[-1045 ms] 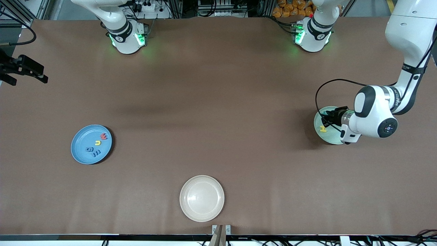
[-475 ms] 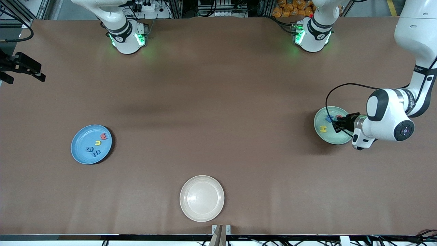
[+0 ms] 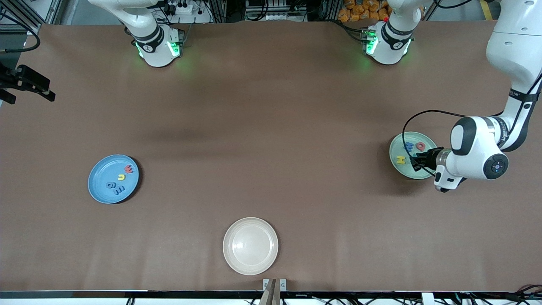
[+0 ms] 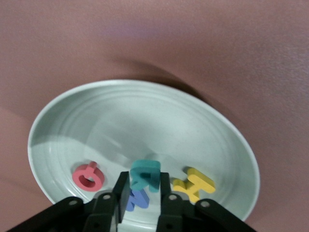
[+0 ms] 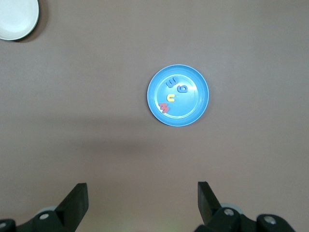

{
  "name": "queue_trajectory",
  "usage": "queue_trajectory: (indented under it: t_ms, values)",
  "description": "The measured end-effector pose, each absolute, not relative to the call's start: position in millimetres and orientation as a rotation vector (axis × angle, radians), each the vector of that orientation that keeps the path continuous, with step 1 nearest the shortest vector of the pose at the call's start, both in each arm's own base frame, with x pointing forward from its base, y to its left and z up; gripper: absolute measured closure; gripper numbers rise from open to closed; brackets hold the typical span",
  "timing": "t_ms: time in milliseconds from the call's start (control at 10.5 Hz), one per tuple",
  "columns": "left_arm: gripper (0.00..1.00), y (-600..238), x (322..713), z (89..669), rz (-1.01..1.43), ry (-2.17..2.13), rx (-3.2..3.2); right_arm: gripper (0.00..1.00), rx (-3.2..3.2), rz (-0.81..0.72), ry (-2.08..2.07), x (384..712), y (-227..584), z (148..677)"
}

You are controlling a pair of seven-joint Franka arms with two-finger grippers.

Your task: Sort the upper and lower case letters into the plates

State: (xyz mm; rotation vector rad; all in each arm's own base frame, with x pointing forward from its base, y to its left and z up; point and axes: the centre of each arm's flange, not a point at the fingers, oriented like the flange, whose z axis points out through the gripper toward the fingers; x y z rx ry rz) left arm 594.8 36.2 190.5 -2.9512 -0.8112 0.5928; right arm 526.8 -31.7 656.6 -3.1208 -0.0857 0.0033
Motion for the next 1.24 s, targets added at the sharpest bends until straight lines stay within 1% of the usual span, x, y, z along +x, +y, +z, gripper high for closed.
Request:
queue_trajectory:
  t_ms: [95, 285, 475, 665, 855, 1235]
  values:
    - [0.48, 38, 595, 190, 0.593, -0.814, -2.95, 0.0, -3.121, 0.003, -0.086, 527, -32, 657]
    - [0.21, 41, 596, 191, 0.588, -0.8, -2.956, 0.0, -3.121, 0.003, -0.091, 527, -30, 657]
    - [0.0, 38, 603, 203, 0.553, -0.64, -3.022, 0.0, -3.121, 0.001, -0.094, 527, -29, 657]
    - [0.0, 36, 615, 237, 0.461, -0.44, -3.091, 0.0, -3.121, -0.006, -0.094, 525, -29, 660]
    - [0.0, 26, 628, 289, 0.377, -0.357, -3.11, 0.0, -3.121, -0.022, -0.085, 520, -32, 667]
    - [0.0, 0, 647, 432, 0.242, -0.296, -3.112, 0.0, -3.121, -0.041, -0.077, 511, -35, 678]
